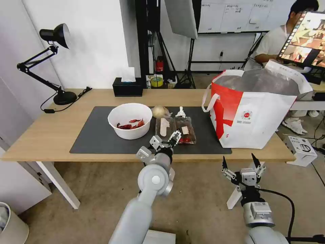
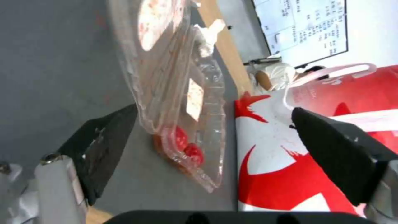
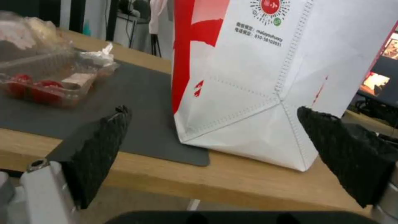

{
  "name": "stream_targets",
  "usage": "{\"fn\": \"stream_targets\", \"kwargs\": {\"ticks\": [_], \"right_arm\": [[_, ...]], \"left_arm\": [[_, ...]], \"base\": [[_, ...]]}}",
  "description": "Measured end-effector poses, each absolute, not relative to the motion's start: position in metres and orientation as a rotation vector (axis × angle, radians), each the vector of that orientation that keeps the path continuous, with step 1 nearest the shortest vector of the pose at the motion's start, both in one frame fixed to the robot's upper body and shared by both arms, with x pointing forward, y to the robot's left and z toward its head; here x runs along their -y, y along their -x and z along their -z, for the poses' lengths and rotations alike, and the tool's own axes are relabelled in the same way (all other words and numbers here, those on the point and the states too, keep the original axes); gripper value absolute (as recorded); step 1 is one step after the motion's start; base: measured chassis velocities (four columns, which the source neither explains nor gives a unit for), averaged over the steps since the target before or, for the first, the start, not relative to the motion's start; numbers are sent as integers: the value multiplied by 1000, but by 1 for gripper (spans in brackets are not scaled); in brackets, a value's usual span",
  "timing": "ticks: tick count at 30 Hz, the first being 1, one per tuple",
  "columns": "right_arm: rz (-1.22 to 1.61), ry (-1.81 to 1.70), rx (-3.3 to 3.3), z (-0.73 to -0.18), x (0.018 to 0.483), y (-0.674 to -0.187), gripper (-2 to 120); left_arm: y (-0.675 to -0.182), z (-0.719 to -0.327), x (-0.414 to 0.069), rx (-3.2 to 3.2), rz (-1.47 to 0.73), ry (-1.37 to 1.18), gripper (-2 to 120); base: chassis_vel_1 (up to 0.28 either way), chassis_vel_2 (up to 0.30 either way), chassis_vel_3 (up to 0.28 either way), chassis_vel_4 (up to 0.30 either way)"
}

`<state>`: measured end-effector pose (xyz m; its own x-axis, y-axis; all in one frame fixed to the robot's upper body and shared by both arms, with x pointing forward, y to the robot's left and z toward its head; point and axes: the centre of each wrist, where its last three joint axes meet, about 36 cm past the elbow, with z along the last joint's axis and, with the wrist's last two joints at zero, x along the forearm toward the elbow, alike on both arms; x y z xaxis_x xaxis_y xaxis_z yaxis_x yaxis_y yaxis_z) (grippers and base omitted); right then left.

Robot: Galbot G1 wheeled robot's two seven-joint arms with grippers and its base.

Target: Pick up the trash from the table and place it into the takeout bag.

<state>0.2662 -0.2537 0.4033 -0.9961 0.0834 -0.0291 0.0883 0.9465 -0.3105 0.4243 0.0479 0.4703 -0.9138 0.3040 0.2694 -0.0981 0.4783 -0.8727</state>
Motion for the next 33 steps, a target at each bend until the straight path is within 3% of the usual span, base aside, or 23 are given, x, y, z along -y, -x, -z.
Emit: {"fn": "stream_targets", "kwargs": {"ticks": [33], "right_arm": [[493, -134, -3074, -405, 254, -266, 100]], "left_arm": [[-412, -471, -31, 2401, -1416, 299, 100]], "base": [[0, 0, 0, 0]]}}
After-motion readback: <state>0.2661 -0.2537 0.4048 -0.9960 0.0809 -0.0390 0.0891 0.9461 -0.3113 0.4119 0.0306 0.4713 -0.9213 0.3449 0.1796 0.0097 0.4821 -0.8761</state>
